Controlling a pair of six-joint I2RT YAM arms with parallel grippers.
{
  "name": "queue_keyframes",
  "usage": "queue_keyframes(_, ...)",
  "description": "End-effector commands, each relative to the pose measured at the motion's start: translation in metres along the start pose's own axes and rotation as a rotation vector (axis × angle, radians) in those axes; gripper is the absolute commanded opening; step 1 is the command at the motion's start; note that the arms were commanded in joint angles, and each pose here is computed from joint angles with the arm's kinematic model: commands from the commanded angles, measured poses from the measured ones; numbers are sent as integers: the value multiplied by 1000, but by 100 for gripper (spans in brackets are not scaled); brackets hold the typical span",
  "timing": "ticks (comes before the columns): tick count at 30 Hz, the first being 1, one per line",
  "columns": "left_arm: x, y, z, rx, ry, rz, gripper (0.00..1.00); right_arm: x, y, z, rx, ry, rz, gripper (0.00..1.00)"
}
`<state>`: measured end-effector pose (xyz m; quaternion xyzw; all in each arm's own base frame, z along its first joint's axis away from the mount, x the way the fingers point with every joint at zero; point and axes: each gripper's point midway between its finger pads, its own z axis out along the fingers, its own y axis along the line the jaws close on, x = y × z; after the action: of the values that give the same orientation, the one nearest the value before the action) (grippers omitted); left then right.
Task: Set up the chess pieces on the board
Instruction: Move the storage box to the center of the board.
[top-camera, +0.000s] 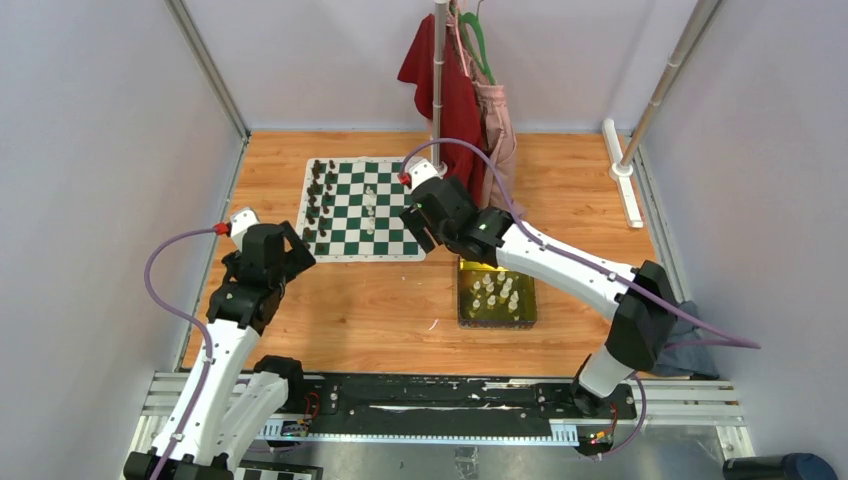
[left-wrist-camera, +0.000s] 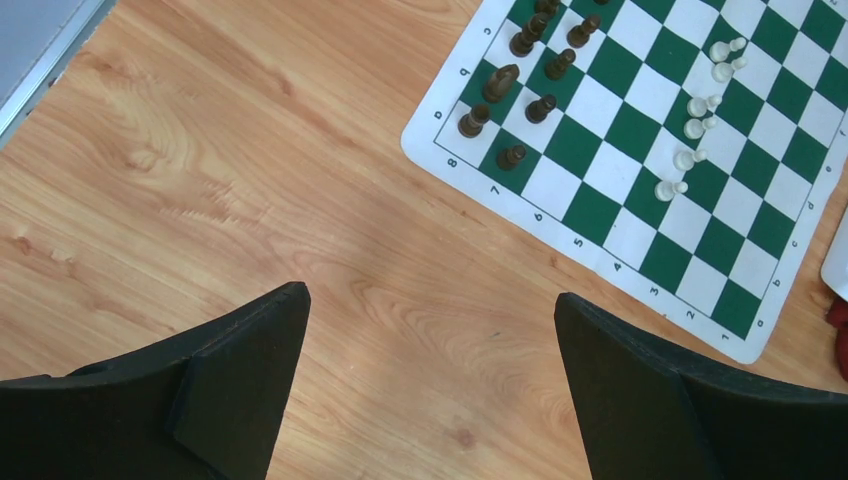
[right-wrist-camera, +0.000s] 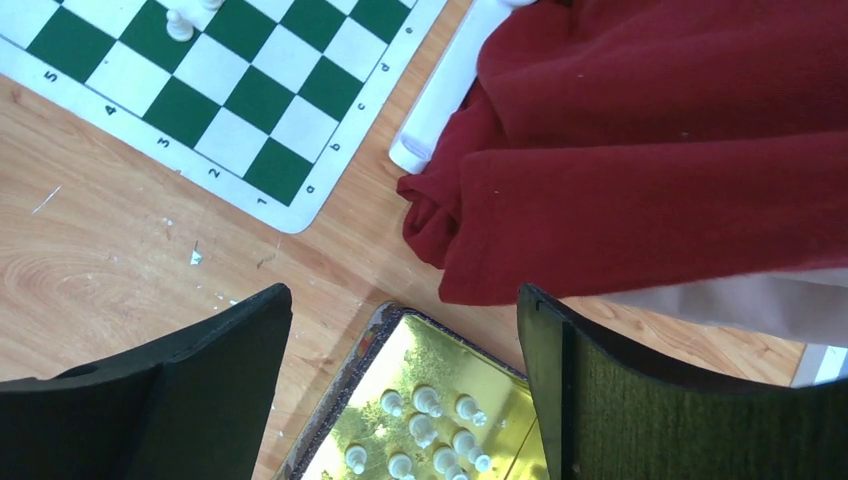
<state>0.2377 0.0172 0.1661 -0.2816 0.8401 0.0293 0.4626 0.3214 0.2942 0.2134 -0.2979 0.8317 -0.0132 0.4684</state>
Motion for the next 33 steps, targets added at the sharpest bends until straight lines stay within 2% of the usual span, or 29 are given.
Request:
queue_keyframes(1, -14, 0, -2, -14, -35, -9, 100, -9, 10, 7, -61, -8, -4, 87)
queue_keyframes(5, -14, -2, -2, -15, -26, -20, 100, -11, 29, 22, -117, 23, -8, 79)
queue_keyframes(8, -14, -2, -3, -15, -23, -26, 100, -10, 46, 36, -168, 47, -9, 64)
queue_keyframes(9, -14, -2, -4, -16, -23, -28, 100, -10, 53, 40, -196, 55, -8, 58)
queue_keyframes(11, -15, 0, -6, -17, -31, -34, 100, -11, 66, 46, -236, 64, -2, 38)
queue_keyframes(17, -13, 4, -10, -19, -33, -39, 100, -9, 103, 65, -315, 110, -55, 1)
queue_keyframes(33, -5, 10, -14, -18, -32, -54, 100, -11, 195, 97, -496, 148, -119, 0)
